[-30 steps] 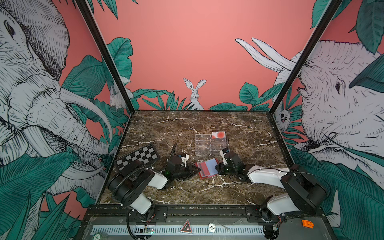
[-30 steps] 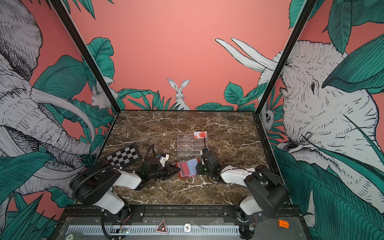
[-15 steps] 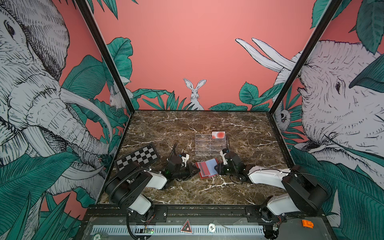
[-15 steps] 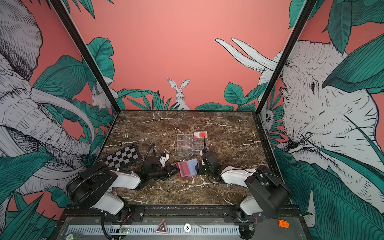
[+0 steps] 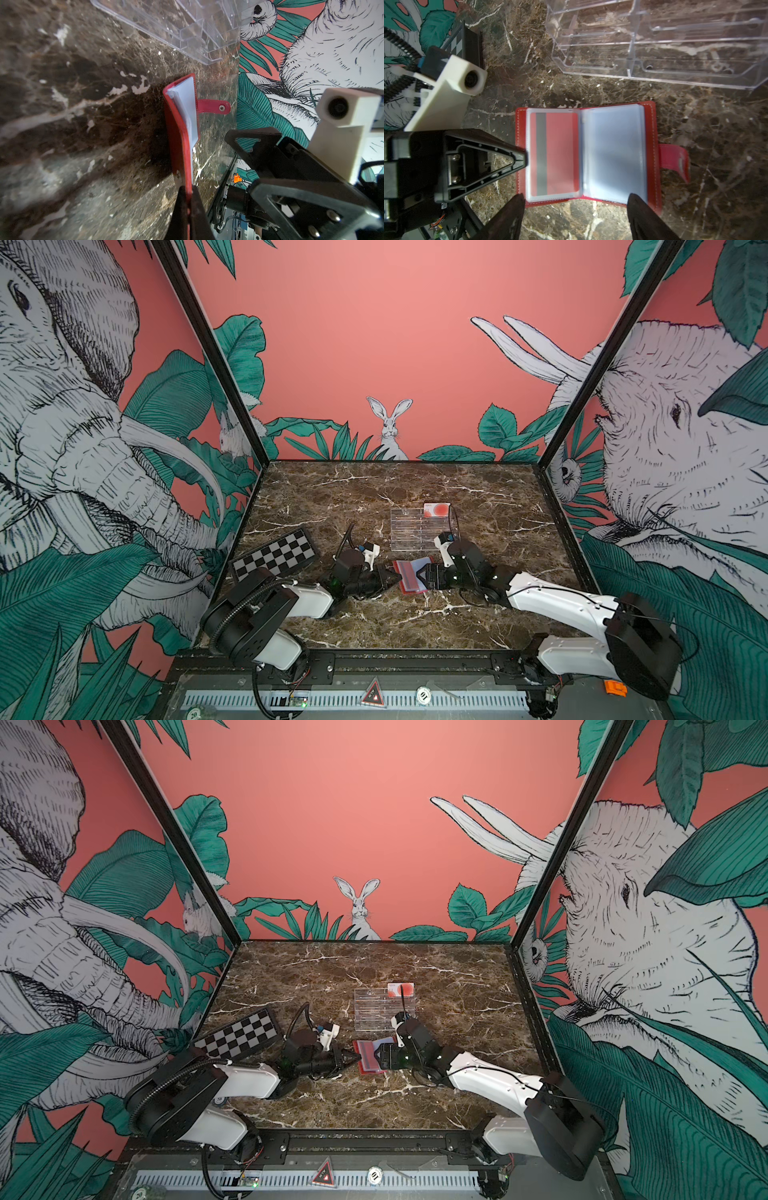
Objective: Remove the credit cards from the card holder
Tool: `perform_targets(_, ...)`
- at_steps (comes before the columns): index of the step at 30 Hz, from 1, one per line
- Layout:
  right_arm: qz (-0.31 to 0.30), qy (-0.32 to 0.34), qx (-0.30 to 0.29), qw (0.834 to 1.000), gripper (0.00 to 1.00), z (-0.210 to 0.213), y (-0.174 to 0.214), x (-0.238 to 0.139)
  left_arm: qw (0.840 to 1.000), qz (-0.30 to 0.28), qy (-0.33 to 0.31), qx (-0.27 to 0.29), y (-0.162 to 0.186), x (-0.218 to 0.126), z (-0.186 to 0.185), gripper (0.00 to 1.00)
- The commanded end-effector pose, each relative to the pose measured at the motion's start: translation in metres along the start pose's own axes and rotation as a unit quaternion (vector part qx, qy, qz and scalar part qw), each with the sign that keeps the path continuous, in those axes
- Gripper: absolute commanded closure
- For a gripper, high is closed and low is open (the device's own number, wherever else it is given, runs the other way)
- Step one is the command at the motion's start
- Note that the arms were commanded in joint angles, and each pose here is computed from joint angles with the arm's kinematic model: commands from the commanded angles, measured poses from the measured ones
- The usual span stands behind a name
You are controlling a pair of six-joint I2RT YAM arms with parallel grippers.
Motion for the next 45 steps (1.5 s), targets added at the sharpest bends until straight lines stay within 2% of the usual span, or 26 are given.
perform_targets(1, 0.031, 0.020, -0.003, 0.999, 0.22, 0.008, 0.004, 0.008, 0.999, -0.001, 0.026, 0.020, -0.003, 0.000, -0.012, 1.00)
perform_targets(13, 0.056, 0.023, 0.000, 0.998, 0.22, 0.022, 0.008, 0.036, 0.999, -0.004, 0.028, 0.020, -0.002, -0.001, -0.011, 1.00)
perform_targets(45, 0.073, 0.059, -0.002, 0.996, 0.28, 0.017, 0.009, 0.047, 0.999, 0.005, 0.028, 0.024, -0.003, 0.002, -0.011, 1.00)
Point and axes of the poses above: each gripper's point midway between its finger pads, its own x axis out along the fingers, its own z axis along the line the jaws close on, y = z × x, the point moved 10 cm from there along -x, back along the fingers, and after that the axes turned 4 degrees about -x, right-handed, at the moved point
